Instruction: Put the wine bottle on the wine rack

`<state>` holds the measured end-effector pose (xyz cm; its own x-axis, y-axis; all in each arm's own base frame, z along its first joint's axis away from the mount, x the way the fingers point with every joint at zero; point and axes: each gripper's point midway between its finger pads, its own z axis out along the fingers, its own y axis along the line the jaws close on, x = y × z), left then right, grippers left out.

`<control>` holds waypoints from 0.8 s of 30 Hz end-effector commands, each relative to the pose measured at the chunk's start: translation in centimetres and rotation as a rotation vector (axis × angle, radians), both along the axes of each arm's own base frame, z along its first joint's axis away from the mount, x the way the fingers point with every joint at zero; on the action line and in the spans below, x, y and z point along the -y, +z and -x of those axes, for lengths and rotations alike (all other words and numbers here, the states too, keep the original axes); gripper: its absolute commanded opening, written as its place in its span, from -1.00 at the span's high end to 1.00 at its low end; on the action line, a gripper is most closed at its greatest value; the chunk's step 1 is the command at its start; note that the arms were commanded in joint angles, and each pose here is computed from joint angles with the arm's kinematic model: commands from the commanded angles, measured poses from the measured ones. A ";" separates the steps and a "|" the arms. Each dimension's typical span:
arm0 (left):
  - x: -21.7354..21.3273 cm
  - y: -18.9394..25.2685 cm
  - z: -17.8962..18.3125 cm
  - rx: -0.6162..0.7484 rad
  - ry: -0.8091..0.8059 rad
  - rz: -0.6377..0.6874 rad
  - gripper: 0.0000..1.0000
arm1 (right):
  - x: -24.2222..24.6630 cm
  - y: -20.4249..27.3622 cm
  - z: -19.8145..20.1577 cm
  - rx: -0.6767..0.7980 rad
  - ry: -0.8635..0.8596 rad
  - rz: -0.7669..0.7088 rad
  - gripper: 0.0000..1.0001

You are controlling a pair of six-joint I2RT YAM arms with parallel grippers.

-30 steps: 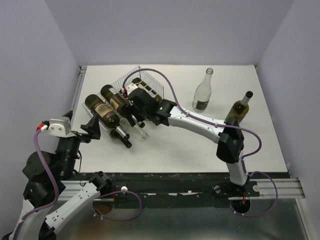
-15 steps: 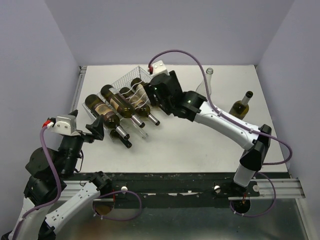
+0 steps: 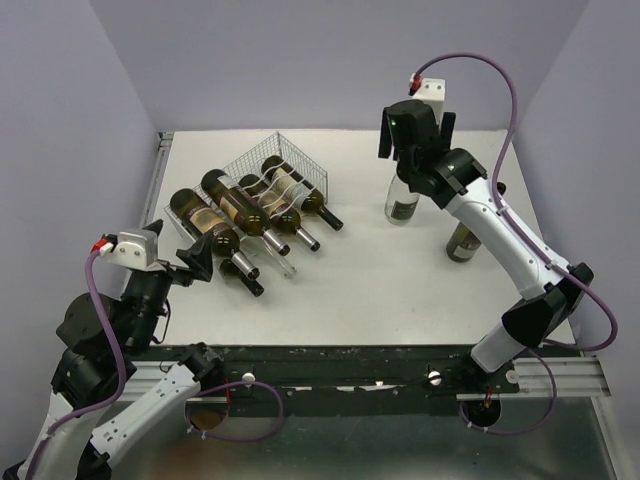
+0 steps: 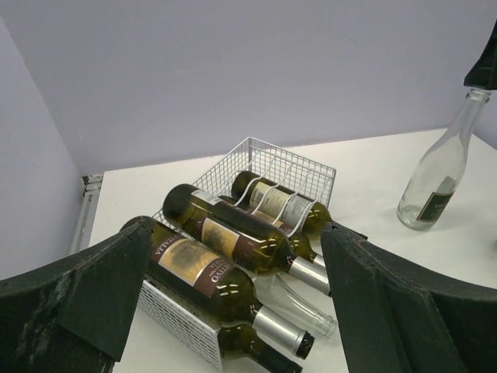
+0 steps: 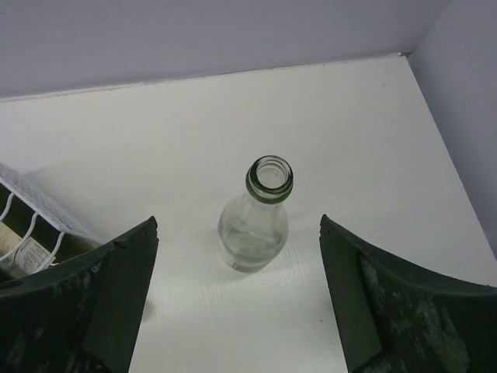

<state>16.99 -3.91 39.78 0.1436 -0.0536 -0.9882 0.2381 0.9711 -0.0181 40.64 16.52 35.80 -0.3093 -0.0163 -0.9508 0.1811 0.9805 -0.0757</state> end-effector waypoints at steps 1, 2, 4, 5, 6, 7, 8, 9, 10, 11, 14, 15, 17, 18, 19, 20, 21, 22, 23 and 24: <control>1.2 0.3 0.1 -0.009 -0.057 0.032 -0.97 | 1.3 -2.7 -0.1 -0.088 -0.025 -0.090 -0.82; 1.4 0.2 0.1 -0.016 -0.065 0.032 -0.97 | 1.7 -3.1 -0.4 -0.098 -0.034 -0.100 -0.82; 1.6 0.0 0.1 -0.028 -0.075 0.030 -0.97 | 2.2 -4.1 -1.1 -0.128 -0.036 -0.122 -0.79; 1.7 -0.1 0.2 -0.033 -0.080 0.031 -0.97 | 2.7 -4.7 -1.5 -0.140 -0.047 -0.132 -0.79; 1.8 -0.1 0.2 -0.036 -0.085 0.032 -0.97 | 3.0 -5.2 -1.9 -0.152 -0.051 -0.141 -0.77; 1.9 -0.2 0.3 -0.039 -0.092 0.034 -0.97 | 3.4 -5.6 -2.3 -0.159 -0.056 -0.145 -0.75; 1.9 -0.3 0.3 -0.042 -0.096 0.037 -0.97 | 3.6 -6.0 -2.7 -0.161 -0.062 -0.149 -0.75; 2.0 -0.3 0.3 -0.043 -0.096 0.042 -0.97 | 3.8 -6.2 -3.2 -0.159 -0.059 -0.154 -0.72; 2.0 -0.3 0.3 -0.042 -0.100 0.045 -0.97 | 3.6 -6.5 -3.6 -0.159 -0.045 -0.149 -0.69; 2.1 -0.4 0.3 -0.044 -0.102 0.046 -0.97 | 3.5 -6.5 -4.0 -0.153 -0.044 -0.148 -0.67; 2.4 -0.4 0.3 -0.045 -0.116 0.048 -0.98 | 3.7 -7.4 -5.2 -0.166 -0.059 -0.135 -0.61; 2.5 -0.5 0.2 -0.049 -0.118 0.048 -0.98 | 3.7 -7.7 -5.5 -0.171 -0.063 -0.134 -0.59; 2.8 -0.7 0.2 -0.057 -0.128 0.044 -0.97 | 3.5 -8.4 -6.1 -0.176 -0.057 -0.130 -0.51; 2.9 -0.9 0.1 -0.062 -0.130 0.040 -0.98 | 3.5 -8.7 -6.4 -0.177 -0.056 -0.129 -0.44; 3.0 -1.1 0.1 -0.066 -0.134 0.036 -0.97 | 3.4 -9.1 -6.5 -0.184 -0.052 -0.123 -0.40; 3.1 -1.1 0.0 -0.069 -0.137 0.034 -0.97 | 3.4 -9.4 -6.7 -0.188 -0.055 -0.117 -0.35; 3.3 -1.2 0.0 -0.072 -0.143 0.031 -0.97 | 3.5 -9.7 -6.8 -0.193 -0.056 -0.109 -0.25; 3.4 -1.3 -0.1 -0.075 -0.146 0.026 -0.97 | 3.5 -9.8 -6.8 -0.200 -0.056 -0.101 -0.14; 3.6 -1.3 -0.2 -0.078 -0.152 0.024 -0.97 | 3.6 -9.8 -6.8 -0.200 -0.058 -0.097 -0.05; 3.7 -1.3 -0.2 -0.078 -0.155 0.023 -0.97 | 3.6 -9.6 -6.7 -0.202 -0.055 -0.097 0.13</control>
